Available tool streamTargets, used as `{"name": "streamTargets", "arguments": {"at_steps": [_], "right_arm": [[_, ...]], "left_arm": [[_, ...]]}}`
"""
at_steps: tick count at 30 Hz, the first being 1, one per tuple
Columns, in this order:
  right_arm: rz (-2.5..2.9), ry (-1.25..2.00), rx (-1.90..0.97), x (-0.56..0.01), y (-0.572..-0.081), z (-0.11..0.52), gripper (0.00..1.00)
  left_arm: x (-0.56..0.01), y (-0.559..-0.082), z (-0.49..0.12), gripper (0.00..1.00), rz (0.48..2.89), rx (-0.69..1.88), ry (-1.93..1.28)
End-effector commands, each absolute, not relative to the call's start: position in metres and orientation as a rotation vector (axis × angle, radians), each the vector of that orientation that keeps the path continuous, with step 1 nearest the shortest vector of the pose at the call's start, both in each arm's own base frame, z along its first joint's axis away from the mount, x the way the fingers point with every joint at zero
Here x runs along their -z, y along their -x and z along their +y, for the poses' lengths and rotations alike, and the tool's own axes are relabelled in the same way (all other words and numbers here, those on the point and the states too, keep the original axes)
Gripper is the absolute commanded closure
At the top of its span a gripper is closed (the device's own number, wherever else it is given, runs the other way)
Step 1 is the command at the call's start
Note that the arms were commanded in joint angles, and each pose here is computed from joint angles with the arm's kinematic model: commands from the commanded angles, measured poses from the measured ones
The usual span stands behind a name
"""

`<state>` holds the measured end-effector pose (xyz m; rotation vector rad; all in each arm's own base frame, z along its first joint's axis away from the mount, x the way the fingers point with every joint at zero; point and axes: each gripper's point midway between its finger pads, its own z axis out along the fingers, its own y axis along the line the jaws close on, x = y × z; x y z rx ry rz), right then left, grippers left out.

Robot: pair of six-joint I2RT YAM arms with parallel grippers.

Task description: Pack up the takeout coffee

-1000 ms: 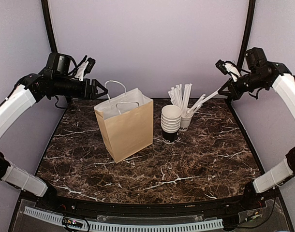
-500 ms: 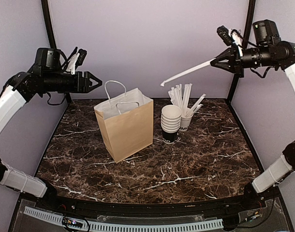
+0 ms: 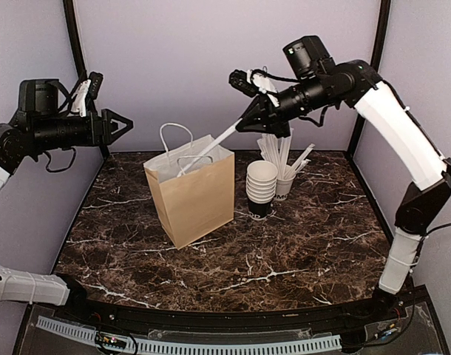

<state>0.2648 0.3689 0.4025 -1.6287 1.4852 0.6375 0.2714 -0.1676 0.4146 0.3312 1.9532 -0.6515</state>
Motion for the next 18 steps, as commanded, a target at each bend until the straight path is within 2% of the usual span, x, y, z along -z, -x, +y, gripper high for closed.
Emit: {"name": "streamTargets", "arguments": {"at_steps": [1,3,5,10,13,15,18], "right_arm": [[1.417,1.549,-0.597,-0.416,-0.285,0.423,0.59],[1.366,1.527,-0.588,-0.435,-0.280,0.427,0.34],[1.329,1.468,-0.555,-0.461,-0.281,0.413,0.21],[1.396,1.388,-0.369,-0.472,-0.301,0.342,0.15],[1.528,1.260,-0.234,-0.464,-0.333,0.279,0.10],[1.625,1.080,-0.145,-0.465,-0.362,0.227,0.02],[1.723,0.646,0.040,-0.465,-0.395,0.123,0.01]], "left_arm": [[-0.393,-0.274,-0.167,0.34,2.009,0.652,-0.307],[-0.389,-0.276,-0.168,0.34,2.017,0.651,-0.312],[-0.384,-0.277,-0.168,0.33,2.027,0.645,-0.315],[-0.373,-0.279,-0.161,0.33,2.021,0.586,-0.309],[-0.362,-0.284,-0.148,0.31,2.023,0.491,-0.279],[-0.359,-0.291,-0.135,0.28,2.002,0.402,-0.232],[-0.358,-0.300,-0.106,0.19,1.957,0.223,-0.138]]}}
